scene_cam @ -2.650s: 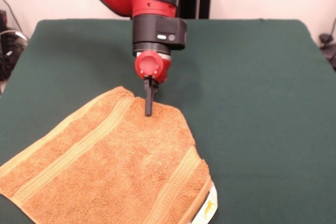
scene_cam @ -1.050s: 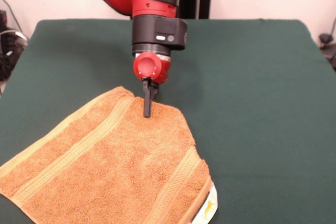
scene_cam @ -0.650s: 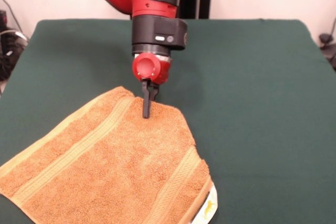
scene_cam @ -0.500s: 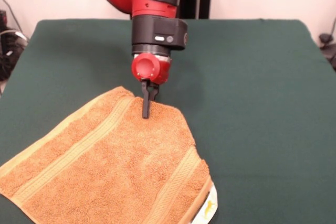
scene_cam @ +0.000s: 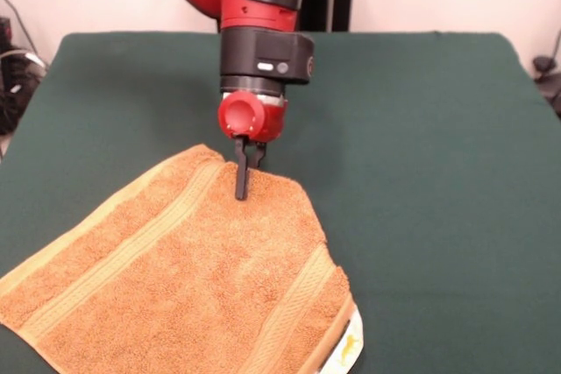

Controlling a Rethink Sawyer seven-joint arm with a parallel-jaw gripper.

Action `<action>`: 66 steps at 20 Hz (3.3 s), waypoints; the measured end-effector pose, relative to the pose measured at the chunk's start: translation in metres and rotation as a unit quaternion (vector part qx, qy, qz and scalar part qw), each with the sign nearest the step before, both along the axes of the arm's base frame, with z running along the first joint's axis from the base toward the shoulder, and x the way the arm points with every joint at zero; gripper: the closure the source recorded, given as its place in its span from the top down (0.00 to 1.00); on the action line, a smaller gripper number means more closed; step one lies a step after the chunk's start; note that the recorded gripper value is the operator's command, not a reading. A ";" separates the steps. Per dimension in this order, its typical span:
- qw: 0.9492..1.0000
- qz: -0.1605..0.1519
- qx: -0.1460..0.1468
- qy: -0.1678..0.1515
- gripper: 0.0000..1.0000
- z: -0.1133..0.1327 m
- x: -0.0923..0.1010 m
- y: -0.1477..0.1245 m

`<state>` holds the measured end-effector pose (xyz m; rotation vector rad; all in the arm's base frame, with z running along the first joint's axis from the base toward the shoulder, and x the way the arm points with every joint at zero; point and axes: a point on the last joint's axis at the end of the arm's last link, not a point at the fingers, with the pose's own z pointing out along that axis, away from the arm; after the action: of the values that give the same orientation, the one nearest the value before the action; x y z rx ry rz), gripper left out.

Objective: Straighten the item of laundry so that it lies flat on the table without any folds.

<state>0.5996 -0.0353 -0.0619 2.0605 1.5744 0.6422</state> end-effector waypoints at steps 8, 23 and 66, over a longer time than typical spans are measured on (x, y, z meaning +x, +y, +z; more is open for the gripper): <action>0.986 -0.080 0.009 0.145 1.00 0.012 0.039 0.004; 0.955 -0.064 0.126 0.262 1.00 0.014 0.067 -0.021; 0.845 0.071 0.375 0.375 1.00 -0.011 0.112 0.139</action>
<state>0.7116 0.1032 -0.0733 3.0653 2.1418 0.5884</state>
